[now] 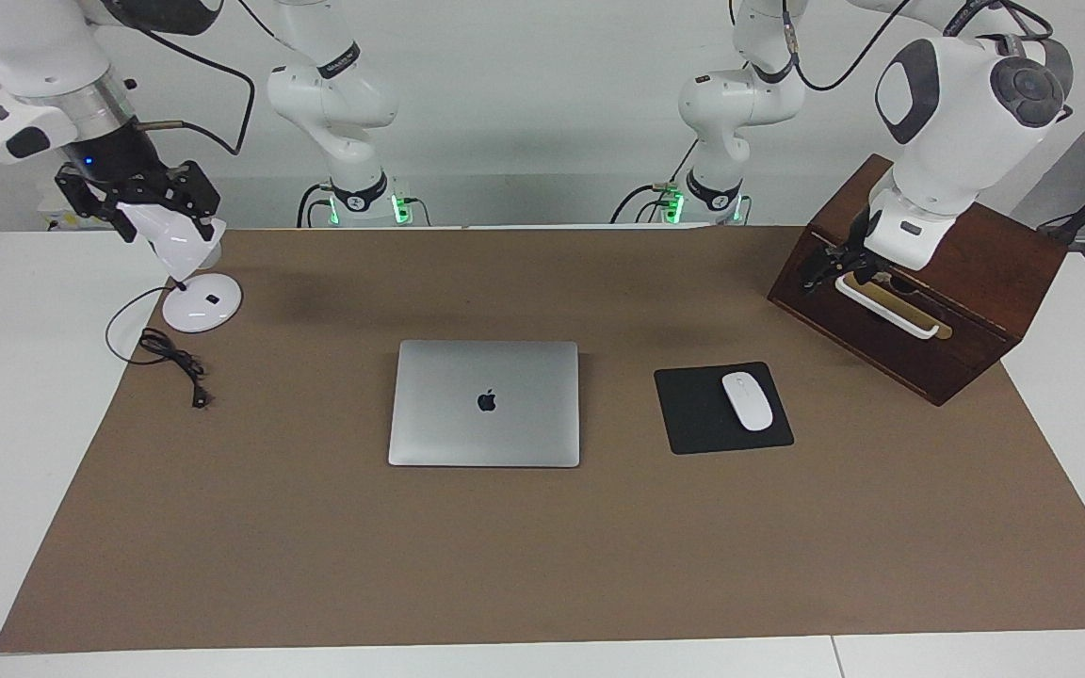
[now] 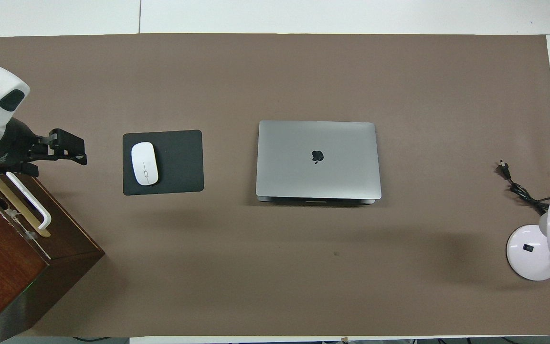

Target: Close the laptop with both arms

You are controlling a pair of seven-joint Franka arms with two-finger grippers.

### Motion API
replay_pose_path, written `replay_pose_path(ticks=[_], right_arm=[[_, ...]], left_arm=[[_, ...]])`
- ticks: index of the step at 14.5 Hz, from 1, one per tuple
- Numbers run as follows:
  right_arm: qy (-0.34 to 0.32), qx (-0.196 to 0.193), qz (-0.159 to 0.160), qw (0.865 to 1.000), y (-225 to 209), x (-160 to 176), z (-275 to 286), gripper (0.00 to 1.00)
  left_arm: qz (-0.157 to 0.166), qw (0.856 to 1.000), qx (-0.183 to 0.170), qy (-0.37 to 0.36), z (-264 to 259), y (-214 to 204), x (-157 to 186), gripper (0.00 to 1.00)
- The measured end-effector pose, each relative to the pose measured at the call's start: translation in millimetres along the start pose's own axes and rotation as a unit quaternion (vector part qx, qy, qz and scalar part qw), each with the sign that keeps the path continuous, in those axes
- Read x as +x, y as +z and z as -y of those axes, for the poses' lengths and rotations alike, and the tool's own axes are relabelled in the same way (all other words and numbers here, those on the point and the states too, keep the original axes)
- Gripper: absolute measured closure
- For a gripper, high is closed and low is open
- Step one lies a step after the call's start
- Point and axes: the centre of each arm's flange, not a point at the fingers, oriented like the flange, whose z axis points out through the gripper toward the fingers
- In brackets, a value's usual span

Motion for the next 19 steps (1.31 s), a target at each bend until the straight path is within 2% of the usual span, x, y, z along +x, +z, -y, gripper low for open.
replay_pose_path(ticks=[12, 19], right_arm=[[-0.002, 0.000, 0.001, 1.000, 0.9, 0.5, 2.1, 0.00], [-0.001, 0.000, 0.001, 1.000, 1.2, 0.4, 1.6, 0.00]], left_arm=[[0.022, 1.000, 0.008, 0.015, -14.4, -6.3, -10.2, 0.00], [0.000, 1.000, 0.002, 0.010, -10.3, -8.9, -3.4, 0.00]])
